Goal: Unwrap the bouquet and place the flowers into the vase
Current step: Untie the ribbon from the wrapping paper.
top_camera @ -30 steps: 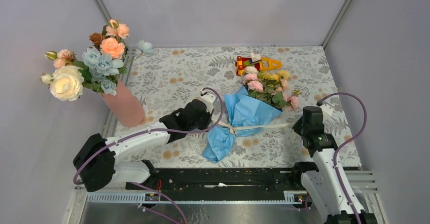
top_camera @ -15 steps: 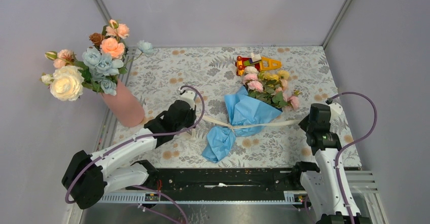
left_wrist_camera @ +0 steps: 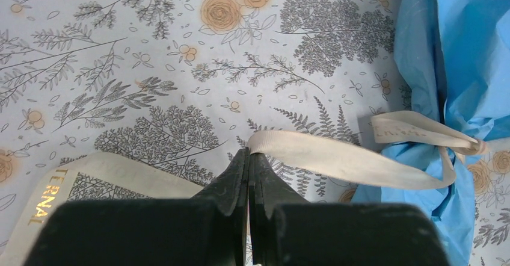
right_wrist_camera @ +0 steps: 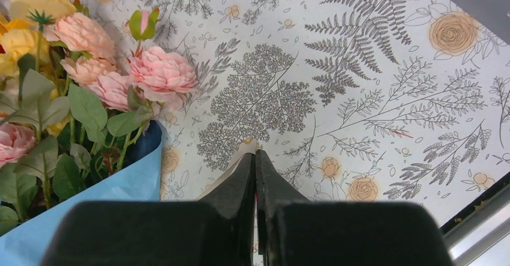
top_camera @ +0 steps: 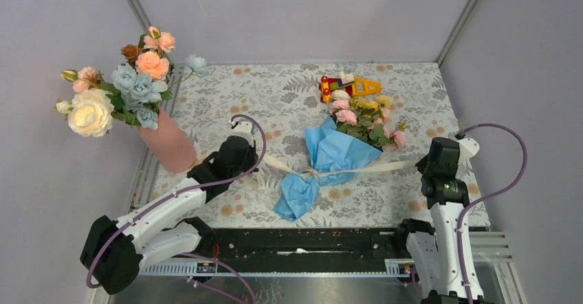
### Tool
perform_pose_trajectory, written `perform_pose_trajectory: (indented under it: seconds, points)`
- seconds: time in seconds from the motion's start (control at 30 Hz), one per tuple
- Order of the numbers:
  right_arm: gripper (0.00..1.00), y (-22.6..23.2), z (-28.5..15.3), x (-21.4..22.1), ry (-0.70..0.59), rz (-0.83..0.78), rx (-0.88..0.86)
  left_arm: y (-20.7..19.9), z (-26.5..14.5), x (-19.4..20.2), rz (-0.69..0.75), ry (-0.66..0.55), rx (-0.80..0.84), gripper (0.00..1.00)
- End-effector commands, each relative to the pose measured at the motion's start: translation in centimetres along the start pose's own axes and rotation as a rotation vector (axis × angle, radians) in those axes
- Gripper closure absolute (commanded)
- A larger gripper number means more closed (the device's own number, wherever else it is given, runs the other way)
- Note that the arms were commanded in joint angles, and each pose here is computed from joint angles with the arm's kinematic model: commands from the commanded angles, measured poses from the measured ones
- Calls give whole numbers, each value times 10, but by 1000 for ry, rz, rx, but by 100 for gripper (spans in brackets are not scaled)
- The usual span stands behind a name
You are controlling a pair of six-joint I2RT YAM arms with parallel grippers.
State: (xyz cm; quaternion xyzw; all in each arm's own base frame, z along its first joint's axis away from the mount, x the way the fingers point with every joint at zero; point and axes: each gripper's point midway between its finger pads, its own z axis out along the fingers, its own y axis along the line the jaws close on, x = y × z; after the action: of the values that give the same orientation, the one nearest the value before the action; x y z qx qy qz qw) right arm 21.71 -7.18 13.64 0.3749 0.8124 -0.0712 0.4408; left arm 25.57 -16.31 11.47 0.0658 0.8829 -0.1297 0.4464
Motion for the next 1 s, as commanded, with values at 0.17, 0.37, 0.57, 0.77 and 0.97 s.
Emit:
perform_pose_trajectory:
  seconds: [0.17,0.37,0.57,0.77,0.97]
  points:
    - [100,-9,-12,-36,-106,17,57,19,-6,-9,-73,-47,-73,100]
    - [100,-15,-20,-53,-159,36,90,30,-9,-8,-106,-50,-124,100]
    - [100,-21,-34,-78,-238,55,125,43,-12,-6,-170,-55,-158,100]
    - [100,-31,-50,-100,-310,65,175,49,-16,-14,-198,-80,-167,100]
    - [100,-39,-69,-120,-391,89,209,51,-20,-19,-219,-97,-165,100]
